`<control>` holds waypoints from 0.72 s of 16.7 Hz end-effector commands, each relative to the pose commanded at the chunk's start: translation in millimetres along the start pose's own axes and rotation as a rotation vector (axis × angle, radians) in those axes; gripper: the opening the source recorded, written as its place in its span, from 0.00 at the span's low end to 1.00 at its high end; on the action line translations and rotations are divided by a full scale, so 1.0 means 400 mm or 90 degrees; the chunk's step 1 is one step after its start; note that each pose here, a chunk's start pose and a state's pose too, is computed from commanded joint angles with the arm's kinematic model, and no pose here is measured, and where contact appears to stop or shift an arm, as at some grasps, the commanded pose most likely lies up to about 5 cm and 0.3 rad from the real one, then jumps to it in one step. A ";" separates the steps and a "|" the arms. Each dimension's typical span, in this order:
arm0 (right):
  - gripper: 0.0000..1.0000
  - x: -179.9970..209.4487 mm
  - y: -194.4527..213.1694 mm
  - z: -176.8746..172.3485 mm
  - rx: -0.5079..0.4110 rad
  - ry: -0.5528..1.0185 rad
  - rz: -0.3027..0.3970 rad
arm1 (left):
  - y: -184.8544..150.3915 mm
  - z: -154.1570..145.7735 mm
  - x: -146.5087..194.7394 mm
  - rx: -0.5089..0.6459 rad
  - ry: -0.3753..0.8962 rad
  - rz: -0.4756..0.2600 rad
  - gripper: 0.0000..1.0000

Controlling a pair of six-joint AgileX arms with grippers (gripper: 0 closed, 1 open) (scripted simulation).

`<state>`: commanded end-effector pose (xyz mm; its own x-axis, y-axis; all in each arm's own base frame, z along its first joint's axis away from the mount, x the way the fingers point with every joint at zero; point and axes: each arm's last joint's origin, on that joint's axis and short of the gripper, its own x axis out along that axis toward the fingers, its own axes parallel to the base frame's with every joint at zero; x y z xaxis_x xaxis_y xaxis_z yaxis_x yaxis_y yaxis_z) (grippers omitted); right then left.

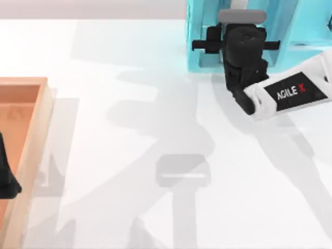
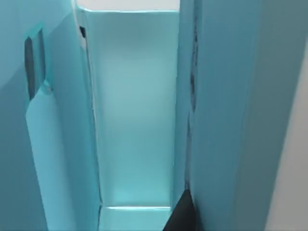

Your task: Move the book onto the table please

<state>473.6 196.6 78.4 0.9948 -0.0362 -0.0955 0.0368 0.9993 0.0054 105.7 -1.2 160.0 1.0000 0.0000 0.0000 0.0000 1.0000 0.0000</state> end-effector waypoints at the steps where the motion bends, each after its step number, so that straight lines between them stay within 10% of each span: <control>1: 0.00 0.000 0.000 0.000 0.000 0.000 0.000 | 0.000 0.000 0.000 0.000 0.000 0.000 1.00; 12: 0.00 -0.191 0.056 0.241 0.002 -0.002 0.012 | 0.000 0.000 0.000 0.000 0.000 0.000 1.00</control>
<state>407.5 220.8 181.7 0.9956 -0.0173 -0.0922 0.0183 0.9998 0.0098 105.7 -1.2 160.0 1.0000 0.0000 0.0000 0.0000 1.0000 0.0000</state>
